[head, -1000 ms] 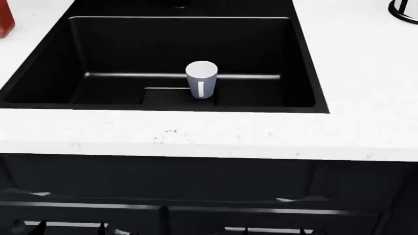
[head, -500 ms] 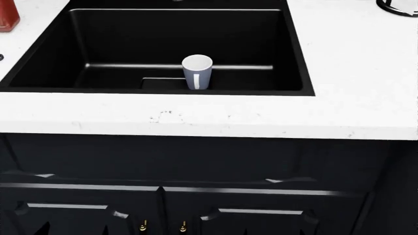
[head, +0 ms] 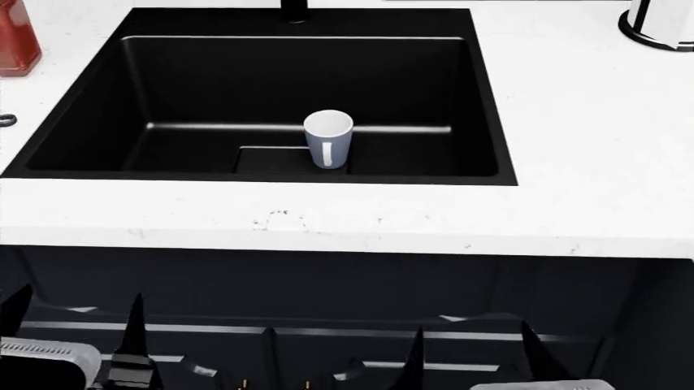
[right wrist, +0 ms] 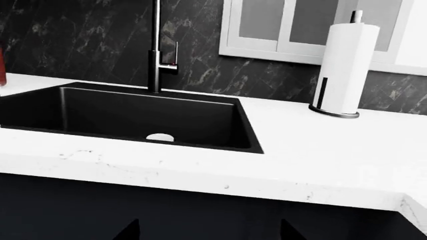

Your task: Turn on the sink faucet.

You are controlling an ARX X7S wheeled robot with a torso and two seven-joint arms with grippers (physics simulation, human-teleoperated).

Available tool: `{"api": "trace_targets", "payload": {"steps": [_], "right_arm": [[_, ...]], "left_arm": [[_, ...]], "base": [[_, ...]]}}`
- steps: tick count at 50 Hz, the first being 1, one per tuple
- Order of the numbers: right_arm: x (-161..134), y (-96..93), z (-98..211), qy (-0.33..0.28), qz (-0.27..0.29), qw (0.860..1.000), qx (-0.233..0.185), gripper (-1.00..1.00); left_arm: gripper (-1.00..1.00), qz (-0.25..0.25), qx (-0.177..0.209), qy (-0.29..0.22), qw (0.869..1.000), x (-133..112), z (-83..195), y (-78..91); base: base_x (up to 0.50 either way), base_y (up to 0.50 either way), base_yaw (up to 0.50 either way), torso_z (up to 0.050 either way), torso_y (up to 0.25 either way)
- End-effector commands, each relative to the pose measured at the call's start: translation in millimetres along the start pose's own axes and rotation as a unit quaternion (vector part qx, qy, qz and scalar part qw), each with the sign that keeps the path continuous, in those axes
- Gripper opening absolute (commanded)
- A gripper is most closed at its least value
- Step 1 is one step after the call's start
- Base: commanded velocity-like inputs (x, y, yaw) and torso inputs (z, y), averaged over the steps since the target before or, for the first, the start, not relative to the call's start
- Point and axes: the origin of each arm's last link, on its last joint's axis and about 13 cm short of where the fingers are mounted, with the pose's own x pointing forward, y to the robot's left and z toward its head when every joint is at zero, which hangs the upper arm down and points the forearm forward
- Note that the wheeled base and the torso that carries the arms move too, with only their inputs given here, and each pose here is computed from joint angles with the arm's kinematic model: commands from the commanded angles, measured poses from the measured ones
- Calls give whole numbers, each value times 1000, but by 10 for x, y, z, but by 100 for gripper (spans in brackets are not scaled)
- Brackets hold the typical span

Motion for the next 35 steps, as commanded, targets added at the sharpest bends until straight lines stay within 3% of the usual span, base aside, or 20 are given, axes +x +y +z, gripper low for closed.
{"api": "trace_targets", "payload": {"steps": [1, 7, 14, 26, 35], "right_arm": [[65, -121, 459, -26, -5, 999, -25, 100], [158, -178, 740, -44, -10, 998, -41, 100], [211, -209, 966, -58, -9, 997, -47, 100], [236, -215, 1206, -78, -8, 996, -46, 100], [329, -178, 1763, -135, -7, 988, -69, 100]], "left_arm": [[100, -21, 12, -32, 999, 57, 539, 131], [100, -28, 22, -48, 998, 150, 837, 184], [100, -23, 29, -60, 998, 123, 994, 191], [100, -23, 33, -63, 997, 95, 1158, 211], [100, -27, 37, -83, 996, 166, 1524, 293]], "base": [[0, 0, 0, 50, 0], [0, 0, 0, 50, 0], [0, 0, 0, 50, 0], [0, 500, 0, 50, 0], [82, 74, 0, 50, 0]]}}
